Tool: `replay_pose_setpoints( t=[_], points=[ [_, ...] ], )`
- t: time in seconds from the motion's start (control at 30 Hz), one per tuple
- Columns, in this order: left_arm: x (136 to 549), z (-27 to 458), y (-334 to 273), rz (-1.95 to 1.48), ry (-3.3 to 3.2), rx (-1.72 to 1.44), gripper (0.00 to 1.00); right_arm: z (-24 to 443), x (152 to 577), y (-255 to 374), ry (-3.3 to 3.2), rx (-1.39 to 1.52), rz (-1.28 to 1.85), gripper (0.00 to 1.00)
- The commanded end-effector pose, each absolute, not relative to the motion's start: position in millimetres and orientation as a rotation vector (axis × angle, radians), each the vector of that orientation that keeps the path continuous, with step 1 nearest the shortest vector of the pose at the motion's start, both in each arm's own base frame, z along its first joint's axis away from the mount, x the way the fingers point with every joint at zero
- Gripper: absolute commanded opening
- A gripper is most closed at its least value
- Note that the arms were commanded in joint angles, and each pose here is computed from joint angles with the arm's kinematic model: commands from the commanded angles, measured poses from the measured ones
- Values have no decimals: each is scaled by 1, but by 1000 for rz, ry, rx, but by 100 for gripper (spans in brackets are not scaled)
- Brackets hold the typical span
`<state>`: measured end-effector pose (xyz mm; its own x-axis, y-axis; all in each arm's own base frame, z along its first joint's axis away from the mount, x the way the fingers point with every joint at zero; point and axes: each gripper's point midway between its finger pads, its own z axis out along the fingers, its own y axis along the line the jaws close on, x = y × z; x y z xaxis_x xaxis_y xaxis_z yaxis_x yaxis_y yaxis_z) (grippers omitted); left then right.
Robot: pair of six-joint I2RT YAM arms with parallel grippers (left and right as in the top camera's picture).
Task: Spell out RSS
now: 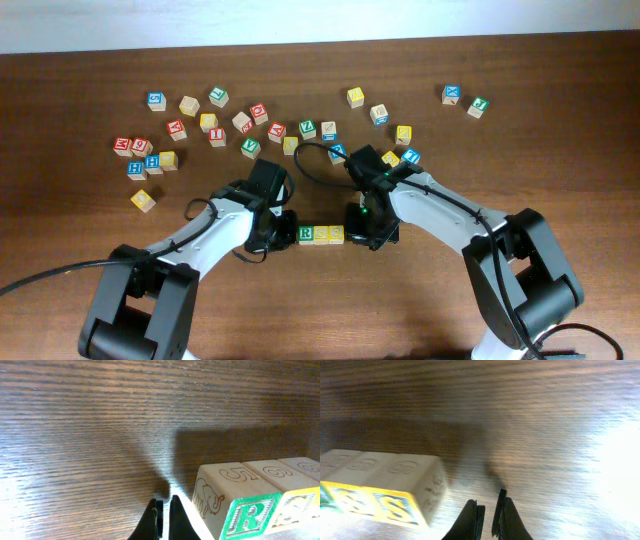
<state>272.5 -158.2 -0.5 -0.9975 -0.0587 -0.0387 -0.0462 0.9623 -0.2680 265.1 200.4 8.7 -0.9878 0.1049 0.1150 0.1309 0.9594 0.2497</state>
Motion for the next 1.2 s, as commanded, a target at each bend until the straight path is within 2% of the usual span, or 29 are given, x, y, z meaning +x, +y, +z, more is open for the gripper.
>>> replay_pose_setpoints(
  t=[0.0,0.17,0.2,0.23,0.27,0.3,0.33,0.4,0.43,0.47,0.57,0.6,0.73,1.07,1.17],
  points=[
    [290,20,-146,-290,2993,-90,0,26,286,186,-3076,-164,-276,5],
    [293,98,-120,-279,2886,-171,0,102,300,144,-3109,-142,-264,5],
    [290,112,-113,-288,2857,-196,5,124,296,130,-3141,-166,-257,5],
    [287,122,-105,-292,2837,-223,28,140,290,120,-3171,-192,-257,5],
    [285,128,-100,-293,2824,-240,45,151,285,114,-3191,-207,-251,6],
    [281,138,-90,-295,2800,-279,99,180,269,101,-3256,-219,-245,13],
    [279,144,-82,-294,2782,-313,99,197,256,95,-3298,-218,-253,21],
    [277,146,-70,-282,2782,-368,99,217,232,88,-3345,-218,-289,29],
    [275,144,-59,-266,2793,-424,99,225,220,84,-3362,-218,-303,43],
    [273,142,-50,-254,2798,-475,99,231,209,81,-3381,-218,-319,61],
    [269,140,-33,-237,2806,-568,99,241,178,70,-3467,-244,-401,83],
    [269,140,-33,-237,2805,-568,99,242,171,68,-3484,-276,-420,98],
    [269,140,-33,-236,2806,-568,99,249,154,63,-3540,-283,-483,98],
    [269,140,-33,-236,2806,-568,99,248,157,57,-3555,-299,-422,98],
    [269,140,-33,-236,2806,-568,99,247,158,57,-3569,-224,-405,98]
  ],
)
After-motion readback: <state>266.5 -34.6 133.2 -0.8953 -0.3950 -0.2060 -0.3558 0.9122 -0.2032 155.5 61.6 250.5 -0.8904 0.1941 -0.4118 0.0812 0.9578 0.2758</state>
